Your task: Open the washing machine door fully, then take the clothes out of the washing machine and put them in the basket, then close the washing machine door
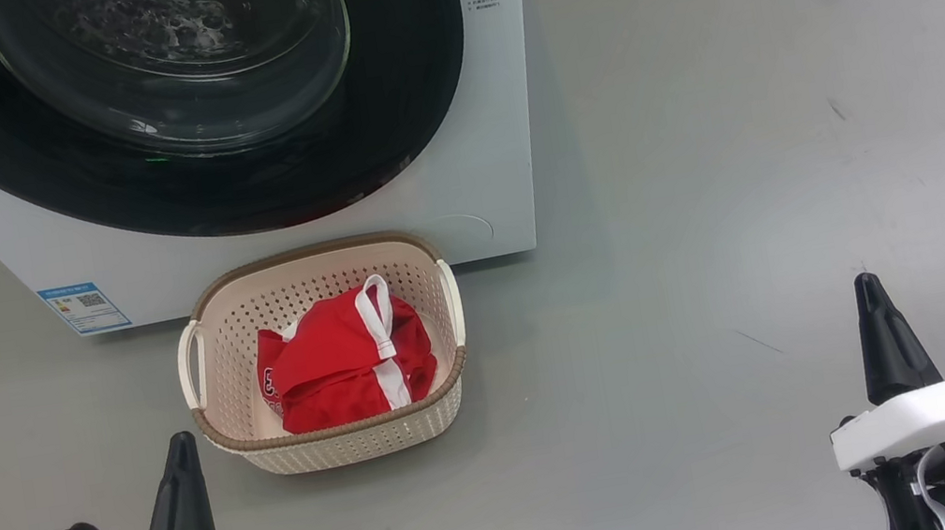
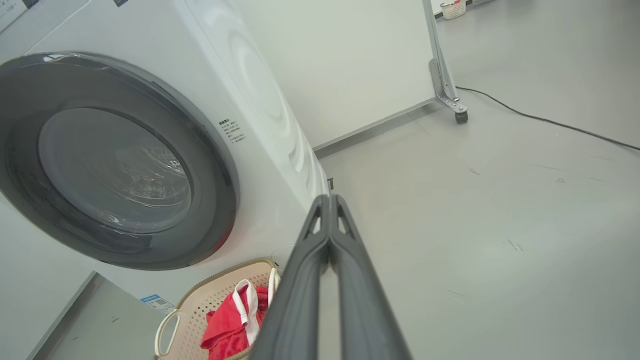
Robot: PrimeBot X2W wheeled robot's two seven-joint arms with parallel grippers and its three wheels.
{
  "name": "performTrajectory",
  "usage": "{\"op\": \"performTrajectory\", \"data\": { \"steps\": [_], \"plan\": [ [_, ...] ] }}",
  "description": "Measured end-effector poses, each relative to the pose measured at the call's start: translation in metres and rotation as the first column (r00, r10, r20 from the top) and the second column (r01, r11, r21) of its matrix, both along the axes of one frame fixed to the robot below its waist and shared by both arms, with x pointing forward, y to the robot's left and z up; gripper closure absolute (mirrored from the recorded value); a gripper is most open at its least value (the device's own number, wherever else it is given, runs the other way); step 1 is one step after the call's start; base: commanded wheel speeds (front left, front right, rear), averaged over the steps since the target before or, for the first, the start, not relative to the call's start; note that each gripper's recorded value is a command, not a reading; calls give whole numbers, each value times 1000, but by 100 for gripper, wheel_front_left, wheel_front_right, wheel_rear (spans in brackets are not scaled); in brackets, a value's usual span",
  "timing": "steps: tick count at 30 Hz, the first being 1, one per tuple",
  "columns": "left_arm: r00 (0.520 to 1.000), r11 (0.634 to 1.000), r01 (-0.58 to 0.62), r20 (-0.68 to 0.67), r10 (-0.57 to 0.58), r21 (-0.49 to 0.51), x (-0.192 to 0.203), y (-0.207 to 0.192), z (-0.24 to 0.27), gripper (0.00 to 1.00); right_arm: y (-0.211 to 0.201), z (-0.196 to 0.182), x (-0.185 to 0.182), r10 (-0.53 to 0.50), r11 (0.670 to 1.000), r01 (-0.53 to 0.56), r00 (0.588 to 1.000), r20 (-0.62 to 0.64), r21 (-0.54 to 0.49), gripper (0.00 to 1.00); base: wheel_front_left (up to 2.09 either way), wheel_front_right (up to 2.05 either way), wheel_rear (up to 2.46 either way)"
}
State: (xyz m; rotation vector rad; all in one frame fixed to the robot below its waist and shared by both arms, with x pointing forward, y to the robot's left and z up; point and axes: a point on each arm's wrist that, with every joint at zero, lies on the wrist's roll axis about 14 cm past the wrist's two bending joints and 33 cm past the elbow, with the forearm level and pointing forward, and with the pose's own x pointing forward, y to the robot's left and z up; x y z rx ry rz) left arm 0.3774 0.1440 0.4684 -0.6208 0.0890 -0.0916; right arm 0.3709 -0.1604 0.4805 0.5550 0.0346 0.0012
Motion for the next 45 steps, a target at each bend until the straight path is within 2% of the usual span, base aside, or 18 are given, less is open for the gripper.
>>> {"op": "performTrajectory", "data": {
  "steps": [10, 22, 30, 45],
  "plan": [
    [999, 992, -33, -35, 29, -121, 0, 7, -1, 100, -9, -4, -1, -26, 991, 30, 999, -35, 131, 100, 0, 0, 0],
    [996, 961, -72, -71, 54, -268, -1, 14, -1, 100, -18, -10, -3, -41, 957, 60, 996, -74, 283, 100, 0, 0, 0],
    [993, 927, -100, -92, 71, -361, -2, 20, -1, 100, -22, -9, -1, -46, 919, 75, 995, -83, 387, 100, 0, 0, 0],
    [989, 849, -132, -125, 79, -511, -3, 26, 0, 100, -28, -11, -1, -55, 823, 104, 993, -104, 558, 100, 0, 0, 0]
  ]
}}
